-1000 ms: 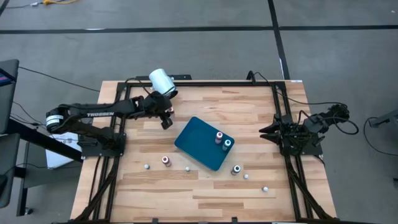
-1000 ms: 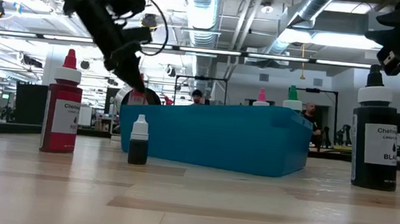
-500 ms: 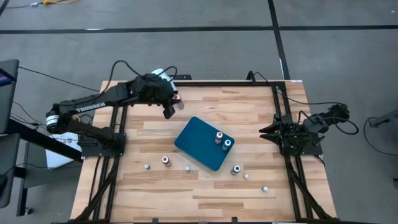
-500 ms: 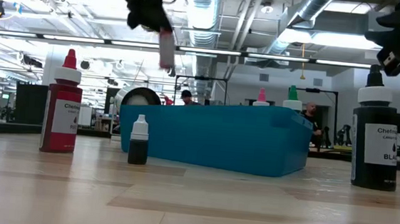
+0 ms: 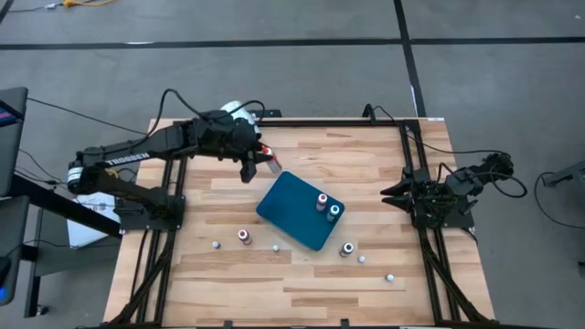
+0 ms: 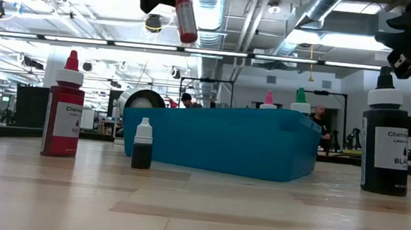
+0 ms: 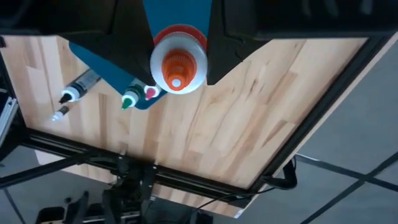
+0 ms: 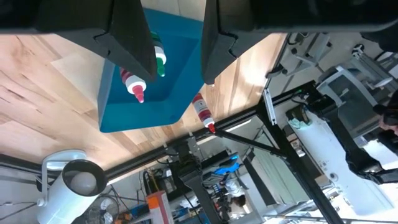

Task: Pick & Place food coloring
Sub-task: Put the big orange food coloring bottle into the blue bin

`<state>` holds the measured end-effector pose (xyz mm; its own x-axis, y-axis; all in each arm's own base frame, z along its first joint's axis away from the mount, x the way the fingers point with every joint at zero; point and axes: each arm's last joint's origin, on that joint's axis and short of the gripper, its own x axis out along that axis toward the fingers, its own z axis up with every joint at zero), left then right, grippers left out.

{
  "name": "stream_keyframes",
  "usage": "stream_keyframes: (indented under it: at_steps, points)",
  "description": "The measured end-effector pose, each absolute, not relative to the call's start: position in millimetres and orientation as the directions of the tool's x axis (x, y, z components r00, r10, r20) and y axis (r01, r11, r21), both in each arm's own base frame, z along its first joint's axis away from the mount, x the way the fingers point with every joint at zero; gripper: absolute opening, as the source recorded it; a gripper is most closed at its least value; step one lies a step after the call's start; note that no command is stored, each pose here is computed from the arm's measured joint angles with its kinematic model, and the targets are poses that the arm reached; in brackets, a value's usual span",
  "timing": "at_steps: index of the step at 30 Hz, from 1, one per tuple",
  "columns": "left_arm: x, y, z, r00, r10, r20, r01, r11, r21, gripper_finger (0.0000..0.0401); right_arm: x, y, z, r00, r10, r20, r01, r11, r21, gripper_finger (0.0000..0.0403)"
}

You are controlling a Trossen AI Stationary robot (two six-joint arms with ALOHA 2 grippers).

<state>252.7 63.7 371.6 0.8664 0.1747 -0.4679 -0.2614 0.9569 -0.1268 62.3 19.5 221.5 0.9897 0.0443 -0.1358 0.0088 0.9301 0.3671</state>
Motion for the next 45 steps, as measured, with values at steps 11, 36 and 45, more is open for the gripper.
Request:
stream_keyframes:
  at_steps: [11, 36, 45]
  points:
    - [255.7, 54.2, 373.0, 0.879, 0.15, -0.453, -0.234, 0.963, -0.134, 0.0109, 62.3, 19.5, 221.5, 0.99, 0.044, -0.136, 0.009, 0.93, 0.367, 0.0114]
    - [336.7, 42.9, 299.2, 0.806, 0.031, -0.591, -0.126, 0.985, -0.121, 0.0109, 62.3, 19.5, 218.6, 0.986, 0.042, -0.162, -0.035, 0.998, 0.043, 0.0114]
    - [360.8, 45.6, 270.1, 0.794, 0.007, -0.607, -0.094, 0.989, -0.111, 0.0109, 62.3, 19.5, 218.6, 0.986, 0.042, -0.163, -0.036, 0.998, 0.042, 0.0114]
